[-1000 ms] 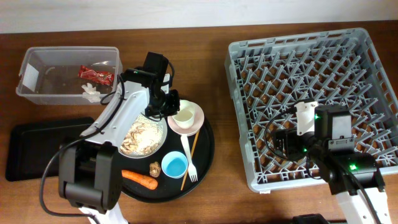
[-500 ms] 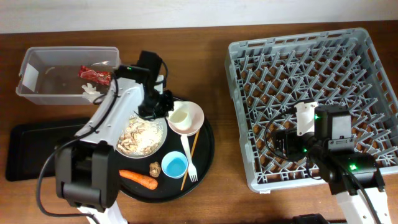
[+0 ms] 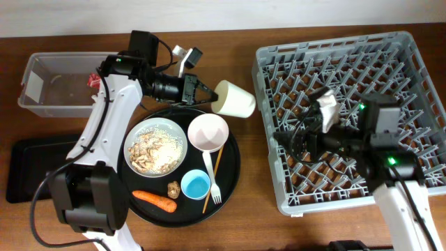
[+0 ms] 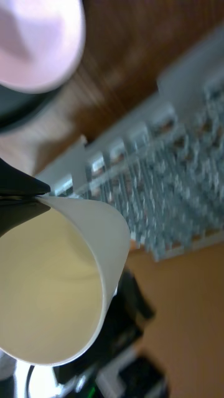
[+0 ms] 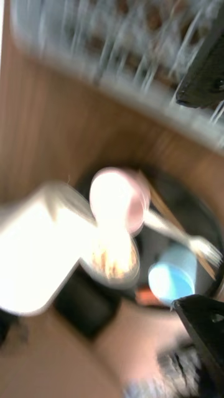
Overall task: Sort waste into correct bins and load items into the dishwasher rack
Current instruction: 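Grasp the white cup off the pink bowl with the left gripper, then hand the white cup from the left gripper to the right gripper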
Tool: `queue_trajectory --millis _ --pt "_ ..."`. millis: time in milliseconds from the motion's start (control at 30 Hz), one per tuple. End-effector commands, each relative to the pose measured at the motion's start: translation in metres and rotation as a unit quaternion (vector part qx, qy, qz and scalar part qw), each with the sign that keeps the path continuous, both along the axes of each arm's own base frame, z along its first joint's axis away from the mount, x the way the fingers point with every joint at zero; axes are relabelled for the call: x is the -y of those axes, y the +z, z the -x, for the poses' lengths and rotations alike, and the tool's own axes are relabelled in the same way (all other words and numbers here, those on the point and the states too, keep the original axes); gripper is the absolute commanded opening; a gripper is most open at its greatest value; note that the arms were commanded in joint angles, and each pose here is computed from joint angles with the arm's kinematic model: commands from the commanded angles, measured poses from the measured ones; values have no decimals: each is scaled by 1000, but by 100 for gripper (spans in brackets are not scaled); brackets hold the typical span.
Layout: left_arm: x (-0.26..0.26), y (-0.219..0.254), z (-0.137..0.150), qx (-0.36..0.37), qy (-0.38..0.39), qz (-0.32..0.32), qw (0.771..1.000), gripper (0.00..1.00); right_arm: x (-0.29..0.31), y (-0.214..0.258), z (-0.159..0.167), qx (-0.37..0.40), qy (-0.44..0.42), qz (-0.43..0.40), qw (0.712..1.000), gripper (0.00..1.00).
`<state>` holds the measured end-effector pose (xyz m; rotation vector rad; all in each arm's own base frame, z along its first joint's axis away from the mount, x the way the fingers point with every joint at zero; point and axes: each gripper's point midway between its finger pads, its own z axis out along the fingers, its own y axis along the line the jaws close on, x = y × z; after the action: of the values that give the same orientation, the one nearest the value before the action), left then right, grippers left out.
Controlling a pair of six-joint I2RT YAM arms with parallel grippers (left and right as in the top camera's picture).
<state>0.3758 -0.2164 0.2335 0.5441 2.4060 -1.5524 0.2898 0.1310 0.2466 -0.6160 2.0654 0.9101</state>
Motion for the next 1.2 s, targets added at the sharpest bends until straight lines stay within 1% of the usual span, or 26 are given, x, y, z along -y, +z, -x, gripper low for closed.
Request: queue_trajectory --millis 0,100,167,300,500,667,767,967,1033,1167 --pt "16 34 13 37 -52 90 994 0 -27 29 17 34 128 -101 986 99" --pt "23 34 19 33 -62 90 993 0 -31 34 14 50 155 -124 979 98" --pt "29 34 24 29 -70 93 993 0 -31 36 11 62 159 -125 977 99" --pt "42 44 36 22 -95 123 988 0 -31 39 7 79 160 -120 977 99" --pt "54 46 47 14 -114 128 985 0 -25 29 -6 82 123 -86 985 99" --pt "55 48 48 11 -116 136 984 0 -20 23 -16 85 97 -62 990 99" --pt "55 48 48 11 -116 135 984 0 -21 25 -13 86 105 -69 988 99" --pt "55 48 49 8 -117 135 984 0 -31 47 2 118 165 -114 973 100" --pt "55 48 49 8 -117 135 984 0 -32 49 4 122 172 -119 970 96" --pt "56 48 49 7 -117 135 984 0 -32 50 5 122 176 -122 969 94"
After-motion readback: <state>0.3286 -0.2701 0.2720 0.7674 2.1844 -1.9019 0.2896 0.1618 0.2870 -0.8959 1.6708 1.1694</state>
